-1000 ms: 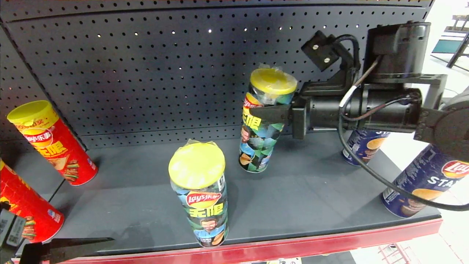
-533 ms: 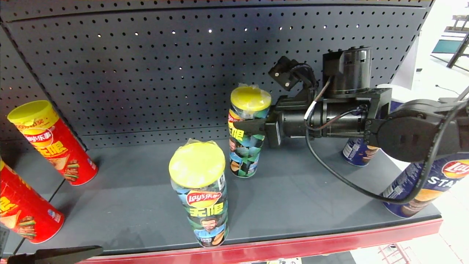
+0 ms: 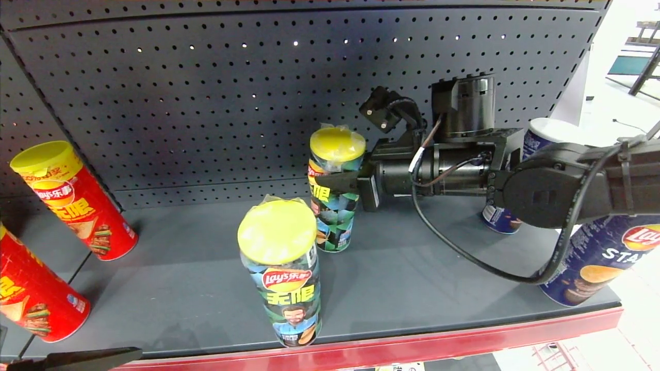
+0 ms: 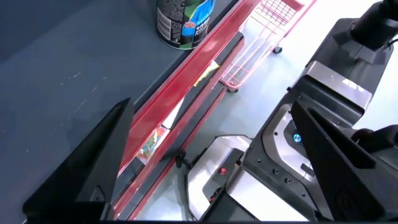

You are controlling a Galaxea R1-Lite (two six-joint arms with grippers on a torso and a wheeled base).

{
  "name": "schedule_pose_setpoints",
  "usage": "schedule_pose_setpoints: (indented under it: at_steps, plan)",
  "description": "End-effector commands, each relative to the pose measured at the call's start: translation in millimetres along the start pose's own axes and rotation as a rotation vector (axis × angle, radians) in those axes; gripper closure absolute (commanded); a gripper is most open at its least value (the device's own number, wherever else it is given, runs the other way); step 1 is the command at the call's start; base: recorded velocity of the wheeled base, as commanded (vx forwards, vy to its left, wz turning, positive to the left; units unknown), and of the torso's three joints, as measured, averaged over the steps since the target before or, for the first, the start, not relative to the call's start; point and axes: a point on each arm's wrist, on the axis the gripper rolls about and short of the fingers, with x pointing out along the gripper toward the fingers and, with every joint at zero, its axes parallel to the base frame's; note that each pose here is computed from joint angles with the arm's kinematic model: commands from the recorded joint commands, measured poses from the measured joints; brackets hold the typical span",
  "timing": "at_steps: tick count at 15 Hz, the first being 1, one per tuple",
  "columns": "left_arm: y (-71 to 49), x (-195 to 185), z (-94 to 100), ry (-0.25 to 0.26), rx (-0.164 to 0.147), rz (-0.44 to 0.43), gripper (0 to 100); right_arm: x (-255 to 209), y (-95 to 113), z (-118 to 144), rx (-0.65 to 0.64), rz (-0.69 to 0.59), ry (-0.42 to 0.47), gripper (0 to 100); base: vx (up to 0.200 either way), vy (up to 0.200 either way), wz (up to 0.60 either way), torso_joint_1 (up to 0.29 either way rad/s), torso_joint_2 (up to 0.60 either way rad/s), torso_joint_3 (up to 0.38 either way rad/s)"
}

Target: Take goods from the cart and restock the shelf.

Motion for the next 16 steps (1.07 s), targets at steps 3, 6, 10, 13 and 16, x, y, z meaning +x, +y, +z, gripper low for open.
schedule_pose_setpoints:
  at_steps: [3, 6, 10, 13, 16]
  plan:
    - [0.2, 1, -0.7, 0.004, -0.002, -0.001, 0, 3, 1, -2, 0.001, 0.006, 0.005, 100, 0.0, 0.0, 0.0, 0.0, 0.0, 0.0]
    - [0.2, 1, -2.7, 0.011, -0.006, -0.002, 0, 6, 6, -2, 0.001, 0.015, 0.007, 0, 0.0, 0.0, 0.0, 0.0, 0.0, 0.0]
    - [0.2, 1, -2.7, 0.011, -0.013, -0.002, 0, 5, 13, -3, 0.007, 0.026, 0.015, 0, 0.0, 0.0, 0.0, 0.0, 0.0, 0.0]
    - [0.4, 1, -2.2, 0.01, -0.02, -0.002, 0, -10, 18, -4, 0.014, 0.02, 0.022, 0, 0.0, 0.0, 0.0, 0.0, 0.0, 0.0]
    - [1.3, 3, -2.1, 0.019, -0.025, -0.003, 0, -35, 21, -13, 0.035, -0.003, 0.053, 0, 0.0, 0.0, 0.0, 0.0, 0.0, 0.0]
